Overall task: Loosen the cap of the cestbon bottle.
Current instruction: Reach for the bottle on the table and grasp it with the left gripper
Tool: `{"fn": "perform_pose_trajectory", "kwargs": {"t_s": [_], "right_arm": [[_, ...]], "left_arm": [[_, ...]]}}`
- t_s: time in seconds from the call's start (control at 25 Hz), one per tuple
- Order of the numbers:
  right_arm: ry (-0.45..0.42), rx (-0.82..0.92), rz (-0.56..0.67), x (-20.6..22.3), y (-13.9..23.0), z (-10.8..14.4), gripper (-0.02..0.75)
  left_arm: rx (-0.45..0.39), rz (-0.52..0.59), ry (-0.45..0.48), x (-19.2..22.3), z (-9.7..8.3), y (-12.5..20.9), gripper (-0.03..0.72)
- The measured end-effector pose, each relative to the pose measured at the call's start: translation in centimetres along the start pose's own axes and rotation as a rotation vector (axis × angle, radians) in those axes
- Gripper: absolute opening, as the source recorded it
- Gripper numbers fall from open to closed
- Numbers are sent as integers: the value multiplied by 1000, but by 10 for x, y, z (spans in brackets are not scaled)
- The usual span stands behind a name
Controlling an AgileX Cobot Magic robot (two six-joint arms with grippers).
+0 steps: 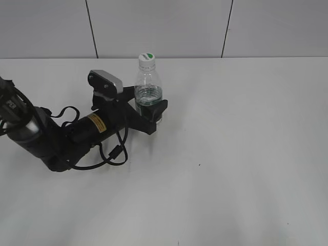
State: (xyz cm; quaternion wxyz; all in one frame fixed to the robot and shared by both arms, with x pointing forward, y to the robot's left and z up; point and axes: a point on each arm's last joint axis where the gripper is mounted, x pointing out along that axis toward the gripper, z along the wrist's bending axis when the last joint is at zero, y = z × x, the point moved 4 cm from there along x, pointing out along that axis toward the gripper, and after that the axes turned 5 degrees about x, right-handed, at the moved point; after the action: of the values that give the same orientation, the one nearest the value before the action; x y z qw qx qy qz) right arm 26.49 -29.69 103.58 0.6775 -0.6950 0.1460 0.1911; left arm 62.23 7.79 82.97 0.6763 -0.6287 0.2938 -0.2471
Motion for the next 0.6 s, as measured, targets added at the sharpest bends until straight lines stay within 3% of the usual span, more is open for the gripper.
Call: {"fn": "perform_pose_trajectory", "kwargs": {"t_s": [0.6], "right_arm": [[0,0,0,0,0,0,521]], "left_arm": [[14,-32,3,11,4,-3,578]]}}
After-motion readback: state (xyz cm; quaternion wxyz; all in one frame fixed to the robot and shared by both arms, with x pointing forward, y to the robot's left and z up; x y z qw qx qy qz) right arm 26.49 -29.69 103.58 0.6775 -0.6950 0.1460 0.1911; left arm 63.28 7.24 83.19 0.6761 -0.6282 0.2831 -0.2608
